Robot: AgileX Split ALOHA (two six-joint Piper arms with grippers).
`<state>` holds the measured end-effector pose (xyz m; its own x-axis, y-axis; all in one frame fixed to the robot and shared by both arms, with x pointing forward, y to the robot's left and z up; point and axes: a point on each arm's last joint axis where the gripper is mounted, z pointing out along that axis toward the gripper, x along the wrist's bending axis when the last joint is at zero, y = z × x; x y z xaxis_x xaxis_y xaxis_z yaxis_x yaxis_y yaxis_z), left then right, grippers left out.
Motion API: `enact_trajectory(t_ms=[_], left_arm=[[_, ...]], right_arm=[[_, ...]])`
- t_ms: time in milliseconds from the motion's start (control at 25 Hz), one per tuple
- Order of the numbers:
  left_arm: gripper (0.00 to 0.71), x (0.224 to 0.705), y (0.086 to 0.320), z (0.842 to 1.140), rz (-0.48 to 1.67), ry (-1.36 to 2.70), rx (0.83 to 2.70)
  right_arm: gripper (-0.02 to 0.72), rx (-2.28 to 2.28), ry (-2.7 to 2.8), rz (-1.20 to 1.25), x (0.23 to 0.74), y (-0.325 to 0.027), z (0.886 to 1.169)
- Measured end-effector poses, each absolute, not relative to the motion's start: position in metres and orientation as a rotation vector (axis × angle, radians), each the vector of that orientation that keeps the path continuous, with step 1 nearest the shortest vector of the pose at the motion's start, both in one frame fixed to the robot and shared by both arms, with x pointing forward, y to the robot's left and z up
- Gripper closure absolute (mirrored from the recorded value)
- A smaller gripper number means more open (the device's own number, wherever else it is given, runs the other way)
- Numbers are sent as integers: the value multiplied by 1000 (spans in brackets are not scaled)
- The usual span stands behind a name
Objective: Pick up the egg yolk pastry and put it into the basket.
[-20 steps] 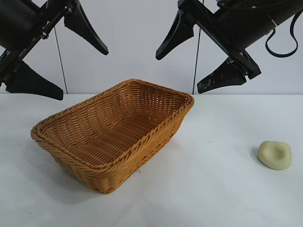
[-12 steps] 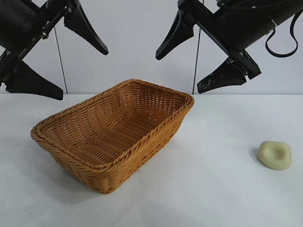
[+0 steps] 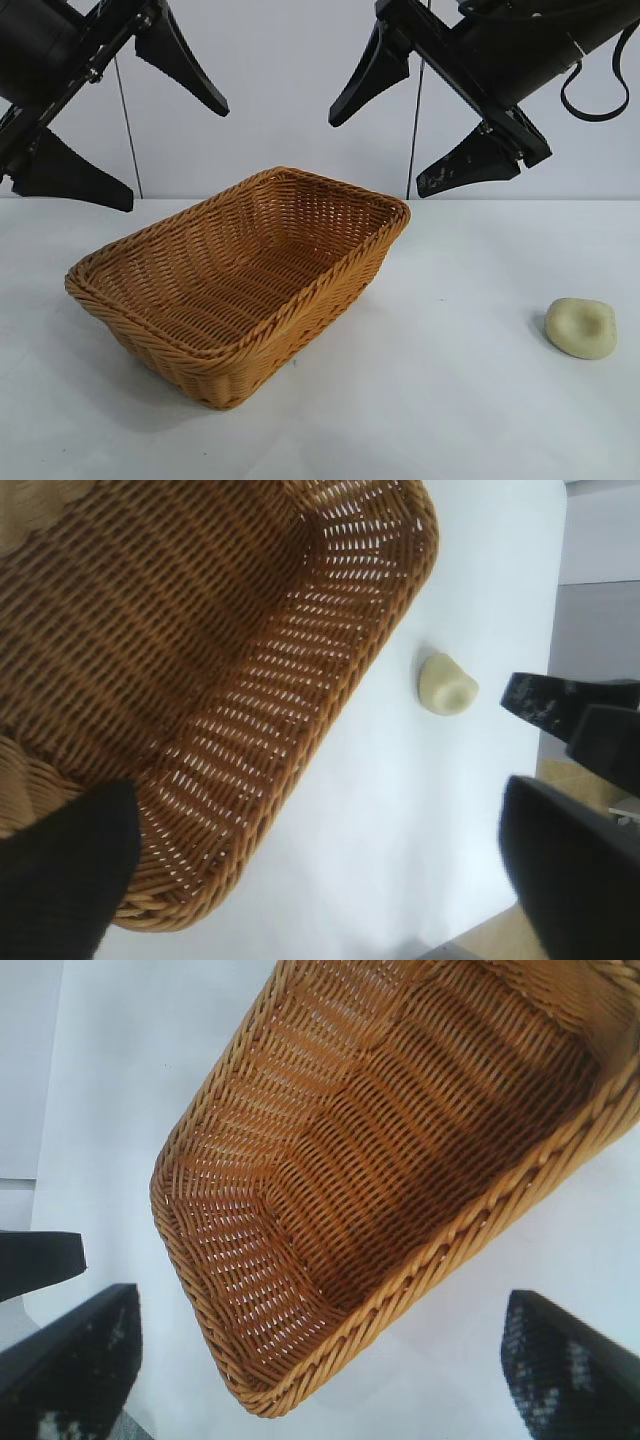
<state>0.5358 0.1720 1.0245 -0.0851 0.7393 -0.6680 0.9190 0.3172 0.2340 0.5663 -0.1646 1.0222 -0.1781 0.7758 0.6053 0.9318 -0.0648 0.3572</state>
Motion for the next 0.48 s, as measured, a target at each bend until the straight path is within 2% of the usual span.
enact_trajectory(t_ms=[480], left_arm=[[14,537,172,1025,-304,1869,1461]], right_arm=[[8,-1861,-1988,-1073,566,-165,1022]])
